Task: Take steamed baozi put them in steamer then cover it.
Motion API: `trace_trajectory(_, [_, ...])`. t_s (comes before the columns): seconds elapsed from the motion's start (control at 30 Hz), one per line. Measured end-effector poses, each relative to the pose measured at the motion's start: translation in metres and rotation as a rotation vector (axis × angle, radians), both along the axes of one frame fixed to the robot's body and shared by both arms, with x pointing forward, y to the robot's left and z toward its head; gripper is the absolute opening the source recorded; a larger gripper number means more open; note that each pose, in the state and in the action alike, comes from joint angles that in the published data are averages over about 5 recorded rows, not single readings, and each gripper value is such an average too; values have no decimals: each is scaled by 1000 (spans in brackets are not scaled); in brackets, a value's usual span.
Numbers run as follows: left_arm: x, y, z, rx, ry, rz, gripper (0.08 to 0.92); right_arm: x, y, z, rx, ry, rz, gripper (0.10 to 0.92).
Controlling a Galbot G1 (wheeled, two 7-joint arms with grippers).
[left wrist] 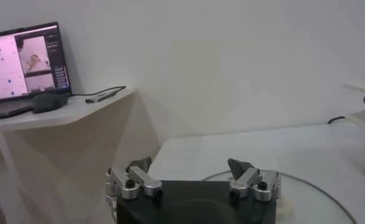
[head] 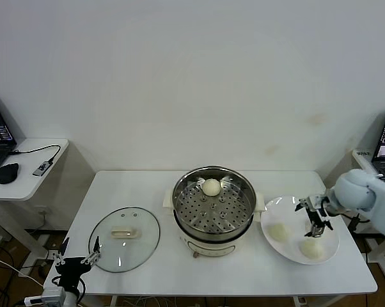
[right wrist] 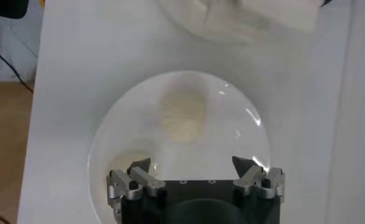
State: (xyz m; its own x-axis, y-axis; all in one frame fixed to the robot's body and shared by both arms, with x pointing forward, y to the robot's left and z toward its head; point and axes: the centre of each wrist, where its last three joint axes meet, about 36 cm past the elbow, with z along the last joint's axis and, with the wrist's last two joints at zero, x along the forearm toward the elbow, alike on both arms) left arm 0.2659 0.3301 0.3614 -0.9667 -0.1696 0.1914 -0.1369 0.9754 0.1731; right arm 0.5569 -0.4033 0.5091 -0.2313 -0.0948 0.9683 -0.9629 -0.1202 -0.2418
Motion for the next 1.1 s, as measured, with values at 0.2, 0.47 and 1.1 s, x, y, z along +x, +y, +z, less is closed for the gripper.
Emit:
trace_trajectory(0.2, [0,2,0,3,1,5,823,11,7,-18,19,2,5,823])
trace_trajectory(0.47, [1,3,-1,2,0,7,823,20,19,-42,32,26,7,823])
trace_trajectory(1.1, [2,2,-2,1,0,9,823,31,37,-63,27,48,-2,670])
